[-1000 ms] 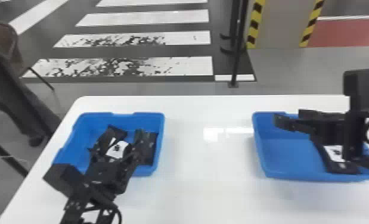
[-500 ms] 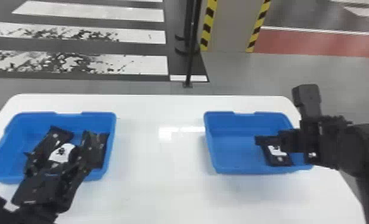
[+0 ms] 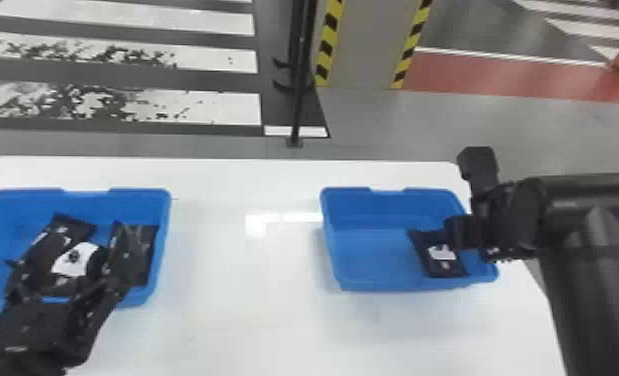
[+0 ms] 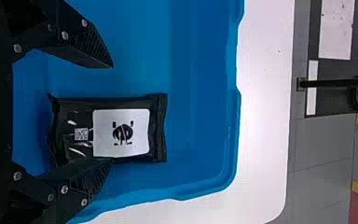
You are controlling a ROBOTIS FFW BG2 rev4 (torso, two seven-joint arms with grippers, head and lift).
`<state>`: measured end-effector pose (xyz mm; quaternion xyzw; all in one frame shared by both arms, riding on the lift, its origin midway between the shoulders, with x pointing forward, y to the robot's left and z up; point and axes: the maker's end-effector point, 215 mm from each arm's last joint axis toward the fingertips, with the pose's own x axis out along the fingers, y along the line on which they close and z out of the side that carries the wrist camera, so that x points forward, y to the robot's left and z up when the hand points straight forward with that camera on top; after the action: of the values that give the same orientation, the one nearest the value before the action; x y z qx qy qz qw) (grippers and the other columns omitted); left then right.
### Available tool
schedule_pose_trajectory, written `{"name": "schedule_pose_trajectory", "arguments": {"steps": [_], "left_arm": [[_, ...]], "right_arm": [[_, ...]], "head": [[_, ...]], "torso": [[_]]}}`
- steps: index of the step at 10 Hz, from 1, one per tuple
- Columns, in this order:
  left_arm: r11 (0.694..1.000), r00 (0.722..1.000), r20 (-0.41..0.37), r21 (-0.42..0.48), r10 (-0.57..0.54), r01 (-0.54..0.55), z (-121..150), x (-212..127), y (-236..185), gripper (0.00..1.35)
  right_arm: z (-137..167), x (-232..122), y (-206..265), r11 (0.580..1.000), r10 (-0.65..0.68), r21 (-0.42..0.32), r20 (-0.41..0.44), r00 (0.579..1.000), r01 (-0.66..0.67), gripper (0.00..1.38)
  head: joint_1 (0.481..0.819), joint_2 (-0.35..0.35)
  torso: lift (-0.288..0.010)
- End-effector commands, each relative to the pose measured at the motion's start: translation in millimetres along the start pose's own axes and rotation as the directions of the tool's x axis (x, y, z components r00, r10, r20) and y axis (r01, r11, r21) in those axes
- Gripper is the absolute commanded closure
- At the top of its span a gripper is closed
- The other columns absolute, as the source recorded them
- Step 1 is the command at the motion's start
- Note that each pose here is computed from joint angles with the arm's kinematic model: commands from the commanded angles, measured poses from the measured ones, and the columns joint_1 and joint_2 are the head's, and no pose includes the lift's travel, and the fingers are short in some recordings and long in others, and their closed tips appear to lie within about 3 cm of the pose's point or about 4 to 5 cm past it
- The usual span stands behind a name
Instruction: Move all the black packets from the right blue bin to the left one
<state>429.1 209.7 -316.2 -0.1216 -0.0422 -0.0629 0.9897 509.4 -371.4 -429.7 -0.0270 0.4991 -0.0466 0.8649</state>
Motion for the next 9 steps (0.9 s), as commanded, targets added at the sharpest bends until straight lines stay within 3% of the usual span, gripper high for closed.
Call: {"name": "schedule_pose_trajectory", "arguments": {"steps": [1, 7, 9], "left_arm": [[1.000, 1.000, 0.008, 0.003, 0.002, -0.003, 3, 0, 1, 0.22], [1.000, 1.000, 0.013, 0.001, 0.002, -0.002, 4, -1, 1, 0.22], [1.000, 1.000, 0.014, 0.002, 0.003, -0.003, 4, -2, 1, 0.22]], "right_arm": [[2, 2, -3, 1.000, -0.017, -0.002, -0.009, 1.000, 0.017, 0.36], [-1, 4, -10, 0.997, -0.076, -0.022, -0.016, 0.997, 0.075, 0.36], [-17, 14, -17, 0.997, -0.081, -0.005, -0.061, 0.995, 0.081, 0.36]], "head": [[0.695, -0.189], [0.695, -0.195], [0.695, -0.200]], "torso": [[-0.140], [-0.140], [-0.140]]}}
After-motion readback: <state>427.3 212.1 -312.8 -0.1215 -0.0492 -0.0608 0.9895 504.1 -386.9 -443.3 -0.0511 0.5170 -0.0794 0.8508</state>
